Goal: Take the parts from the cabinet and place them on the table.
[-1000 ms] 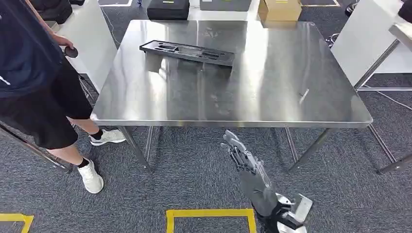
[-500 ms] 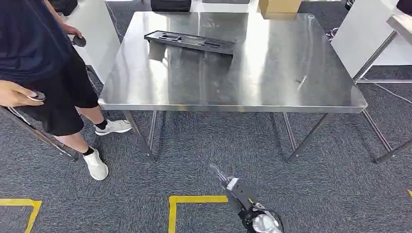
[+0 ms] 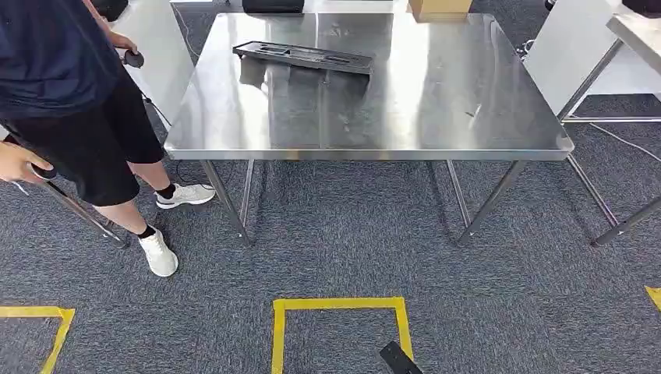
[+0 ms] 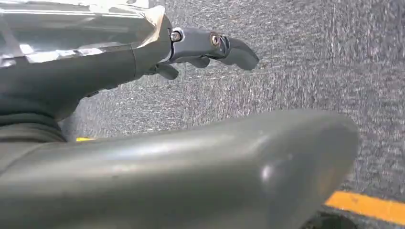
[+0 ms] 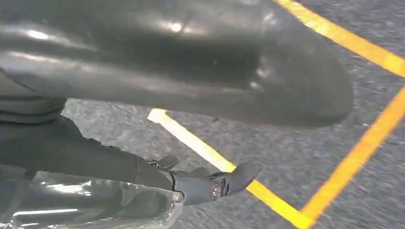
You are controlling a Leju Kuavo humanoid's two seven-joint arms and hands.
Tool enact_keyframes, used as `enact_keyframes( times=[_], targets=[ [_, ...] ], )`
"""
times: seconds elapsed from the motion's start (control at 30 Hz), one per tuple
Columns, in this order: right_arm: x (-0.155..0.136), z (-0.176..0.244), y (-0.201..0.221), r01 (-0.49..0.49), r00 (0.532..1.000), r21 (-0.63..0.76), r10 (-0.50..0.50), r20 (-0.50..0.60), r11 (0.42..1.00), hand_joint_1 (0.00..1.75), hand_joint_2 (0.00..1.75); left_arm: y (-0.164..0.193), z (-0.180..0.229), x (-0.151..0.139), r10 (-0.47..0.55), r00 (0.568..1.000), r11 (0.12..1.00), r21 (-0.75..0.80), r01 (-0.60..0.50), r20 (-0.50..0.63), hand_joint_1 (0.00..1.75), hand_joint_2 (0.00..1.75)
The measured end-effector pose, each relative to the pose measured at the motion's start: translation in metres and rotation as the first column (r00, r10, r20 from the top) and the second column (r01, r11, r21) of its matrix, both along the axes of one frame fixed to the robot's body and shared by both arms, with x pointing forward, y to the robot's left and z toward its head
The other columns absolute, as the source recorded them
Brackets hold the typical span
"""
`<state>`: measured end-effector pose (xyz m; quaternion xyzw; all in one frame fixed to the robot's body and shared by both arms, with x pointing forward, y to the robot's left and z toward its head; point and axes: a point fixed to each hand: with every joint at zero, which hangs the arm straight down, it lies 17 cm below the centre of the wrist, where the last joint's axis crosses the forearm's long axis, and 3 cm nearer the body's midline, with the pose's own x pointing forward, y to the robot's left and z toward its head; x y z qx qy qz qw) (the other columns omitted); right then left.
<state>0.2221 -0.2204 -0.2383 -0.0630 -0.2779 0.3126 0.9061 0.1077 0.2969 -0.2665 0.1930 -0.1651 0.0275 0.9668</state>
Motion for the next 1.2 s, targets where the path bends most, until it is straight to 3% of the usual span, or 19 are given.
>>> enact_keyframes(
  times=[0.27,0.57,1.2],
  targets=[
    [-0.074,-0.027,-0.024,0.119,0.959,-0.036,-0.125,-0.255,0.992,0.0,0.0,-0.001,-0.001,-0.001,-0.035,0.999,0.999,-0.002,0.035,-0.006,0.0,0.0],
    [-0.117,-0.038,-0.049,0.197,0.923,-0.115,-0.223,-0.313,0.974,0.0,0.0,0.001,0.0,0.006,-0.073,0.997,0.997,0.002,0.073,0.003,0.0,0.0],
    [-0.126,-0.04,-0.055,0.215,0.915,-0.148,-0.252,-0.314,0.965,0.0,0.0,0.001,0.0,0.006,-0.081,0.997,0.997,-0.008,0.081,0.008,0.0,0.0]
  ],
)
